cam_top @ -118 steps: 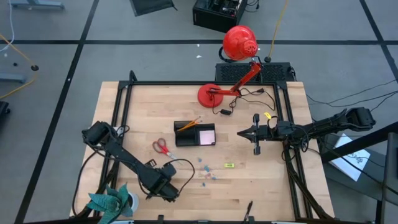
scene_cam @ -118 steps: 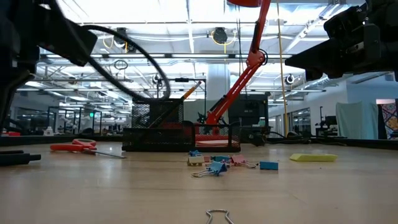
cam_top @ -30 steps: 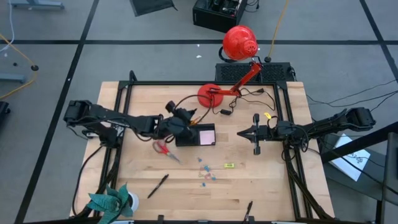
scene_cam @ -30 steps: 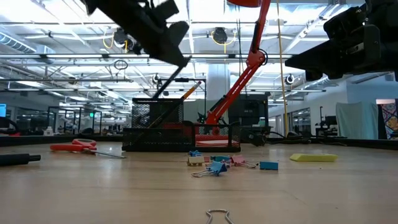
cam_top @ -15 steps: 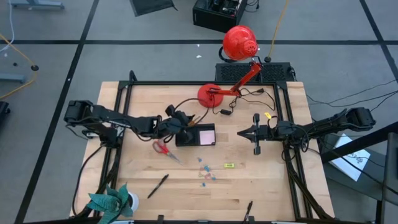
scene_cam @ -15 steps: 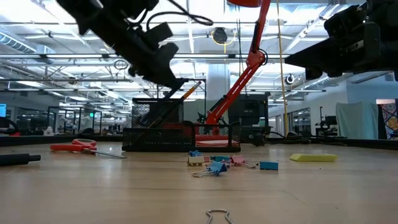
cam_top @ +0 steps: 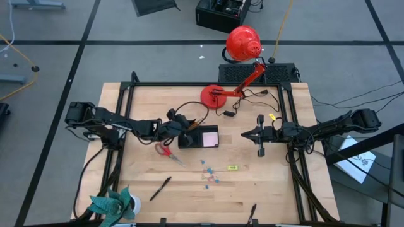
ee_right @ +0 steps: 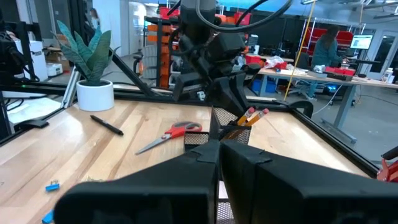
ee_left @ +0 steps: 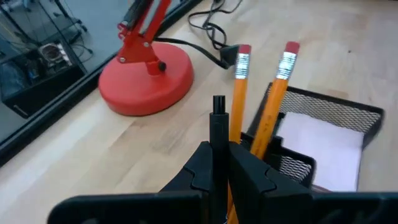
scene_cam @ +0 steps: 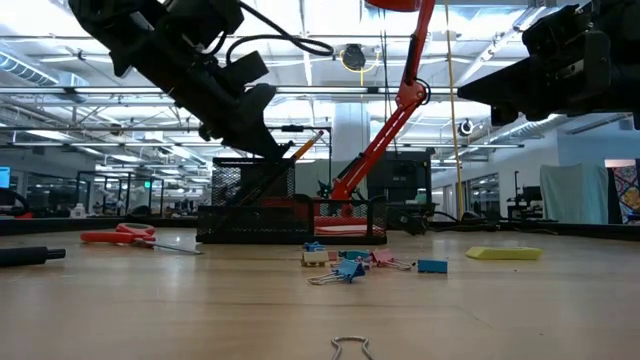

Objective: Pick and place office supplies into organizer
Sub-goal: Put the black pen into the mesh desk organizer

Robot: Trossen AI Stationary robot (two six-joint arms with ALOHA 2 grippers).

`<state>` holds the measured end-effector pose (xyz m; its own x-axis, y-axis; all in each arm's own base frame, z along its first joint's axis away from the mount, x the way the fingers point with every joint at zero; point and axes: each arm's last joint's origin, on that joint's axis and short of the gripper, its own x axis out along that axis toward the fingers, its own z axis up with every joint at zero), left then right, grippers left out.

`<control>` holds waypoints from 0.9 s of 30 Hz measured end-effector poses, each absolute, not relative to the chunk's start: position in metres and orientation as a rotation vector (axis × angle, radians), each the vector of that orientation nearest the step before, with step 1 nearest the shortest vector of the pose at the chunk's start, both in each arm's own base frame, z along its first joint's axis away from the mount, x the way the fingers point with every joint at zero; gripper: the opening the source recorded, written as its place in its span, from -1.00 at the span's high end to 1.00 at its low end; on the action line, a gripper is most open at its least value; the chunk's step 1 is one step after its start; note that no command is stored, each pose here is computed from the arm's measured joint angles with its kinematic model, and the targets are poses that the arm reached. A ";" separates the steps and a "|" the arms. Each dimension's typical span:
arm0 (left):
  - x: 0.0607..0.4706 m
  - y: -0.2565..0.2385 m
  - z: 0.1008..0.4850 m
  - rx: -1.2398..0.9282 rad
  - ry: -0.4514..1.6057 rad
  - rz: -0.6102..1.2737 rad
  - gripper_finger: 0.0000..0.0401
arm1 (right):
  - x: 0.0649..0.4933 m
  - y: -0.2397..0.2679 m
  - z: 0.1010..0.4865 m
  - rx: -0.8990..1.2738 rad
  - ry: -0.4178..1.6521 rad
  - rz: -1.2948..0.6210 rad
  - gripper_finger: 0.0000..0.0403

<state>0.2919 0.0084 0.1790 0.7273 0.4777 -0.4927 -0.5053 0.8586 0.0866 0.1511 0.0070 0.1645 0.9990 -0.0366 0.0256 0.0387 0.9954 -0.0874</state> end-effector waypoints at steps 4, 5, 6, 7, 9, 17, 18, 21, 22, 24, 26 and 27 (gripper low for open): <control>0.293 0.009 0.177 -0.096 0.539 0.498 0.85 | 0.151 0.007 0.164 -0.088 -0.024 -0.038 0.96; 0.293 0.009 0.176 -0.110 0.539 0.498 0.85 | 0.151 0.007 0.165 -0.088 -0.024 -0.038 0.96; 0.293 0.010 0.176 -0.119 0.540 0.502 0.85 | 0.151 0.007 0.164 -0.088 -0.024 -0.038 0.96; 0.293 0.010 0.176 -0.120 0.540 0.503 0.85 | 0.151 0.007 0.165 -0.088 -0.024 -0.038 0.96; 0.293 0.010 0.176 -0.119 0.540 0.502 0.85 | 0.151 0.007 0.164 -0.088 -0.024 -0.038 0.96; 0.294 0.010 0.177 -0.127 0.524 0.502 0.71 | 0.151 0.007 0.164 -0.088 -0.024 -0.038 0.96; 0.294 0.010 0.177 -0.127 0.525 0.502 0.67 | 0.151 0.007 0.164 -0.088 -0.024 -0.038 0.96; 0.294 0.010 0.177 -0.130 0.526 0.495 0.55 | 0.151 0.007 0.164 -0.088 -0.024 -0.038 0.96; 0.294 0.009 0.177 -0.130 0.526 0.494 0.51 | 0.151 0.007 0.164 -0.088 -0.024 -0.038 0.96; 0.294 0.009 0.177 -0.133 0.526 0.494 0.45 | 0.151 0.007 0.164 -0.088 -0.024 -0.038 0.96; 0.294 0.009 0.177 -0.133 0.525 0.494 0.39 | 0.151 0.007 0.164 -0.088 -0.024 -0.037 0.96; 0.294 0.009 0.177 -0.127 0.527 0.492 0.37 | 0.151 0.007 0.164 -0.088 -0.024 -0.038 0.96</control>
<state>0.2937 0.0094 0.1771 0.7514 0.4177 -0.5108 -0.4816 0.8764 0.0082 0.1511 0.0070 0.1644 0.9990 -0.0366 0.0252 0.0387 0.9954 -0.0874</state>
